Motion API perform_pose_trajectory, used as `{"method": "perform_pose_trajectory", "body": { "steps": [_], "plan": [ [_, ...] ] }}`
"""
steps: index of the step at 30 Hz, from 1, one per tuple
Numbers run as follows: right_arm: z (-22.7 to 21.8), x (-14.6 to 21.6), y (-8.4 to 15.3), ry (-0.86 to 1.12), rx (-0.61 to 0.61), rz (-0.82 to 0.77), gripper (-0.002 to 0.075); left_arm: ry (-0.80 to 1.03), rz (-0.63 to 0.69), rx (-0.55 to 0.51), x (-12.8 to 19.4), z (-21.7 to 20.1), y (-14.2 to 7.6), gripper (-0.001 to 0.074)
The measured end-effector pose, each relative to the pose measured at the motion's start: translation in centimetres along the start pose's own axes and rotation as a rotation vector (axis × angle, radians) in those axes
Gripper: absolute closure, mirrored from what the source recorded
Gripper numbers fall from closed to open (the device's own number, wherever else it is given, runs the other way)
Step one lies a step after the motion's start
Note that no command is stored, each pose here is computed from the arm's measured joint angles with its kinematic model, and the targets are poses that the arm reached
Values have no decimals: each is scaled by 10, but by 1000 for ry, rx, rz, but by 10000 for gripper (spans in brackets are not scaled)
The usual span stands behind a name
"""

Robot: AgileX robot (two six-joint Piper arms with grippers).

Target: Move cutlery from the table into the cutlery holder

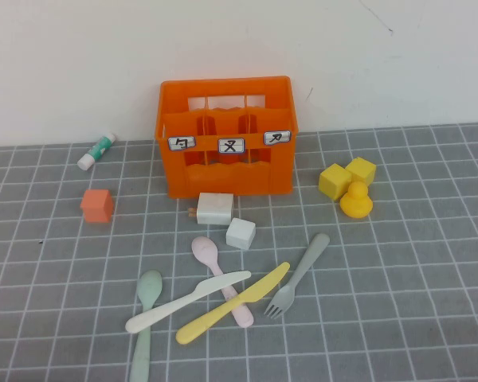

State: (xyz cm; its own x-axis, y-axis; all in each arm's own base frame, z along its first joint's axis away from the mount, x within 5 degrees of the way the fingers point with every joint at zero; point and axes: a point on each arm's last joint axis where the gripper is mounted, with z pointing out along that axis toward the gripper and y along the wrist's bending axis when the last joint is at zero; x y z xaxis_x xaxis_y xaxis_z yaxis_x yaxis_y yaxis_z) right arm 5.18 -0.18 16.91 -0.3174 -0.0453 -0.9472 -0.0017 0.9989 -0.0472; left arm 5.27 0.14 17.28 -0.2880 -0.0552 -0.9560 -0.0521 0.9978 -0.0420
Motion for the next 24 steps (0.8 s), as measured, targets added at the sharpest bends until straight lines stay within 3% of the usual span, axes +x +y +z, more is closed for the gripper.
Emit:
{"method": "perform_pose_trajectory", "body": {
  "steps": [24],
  "plan": [
    [0,0,0,0,0,0,696,0,12,-5,0,0,0,736]
  ]
}}
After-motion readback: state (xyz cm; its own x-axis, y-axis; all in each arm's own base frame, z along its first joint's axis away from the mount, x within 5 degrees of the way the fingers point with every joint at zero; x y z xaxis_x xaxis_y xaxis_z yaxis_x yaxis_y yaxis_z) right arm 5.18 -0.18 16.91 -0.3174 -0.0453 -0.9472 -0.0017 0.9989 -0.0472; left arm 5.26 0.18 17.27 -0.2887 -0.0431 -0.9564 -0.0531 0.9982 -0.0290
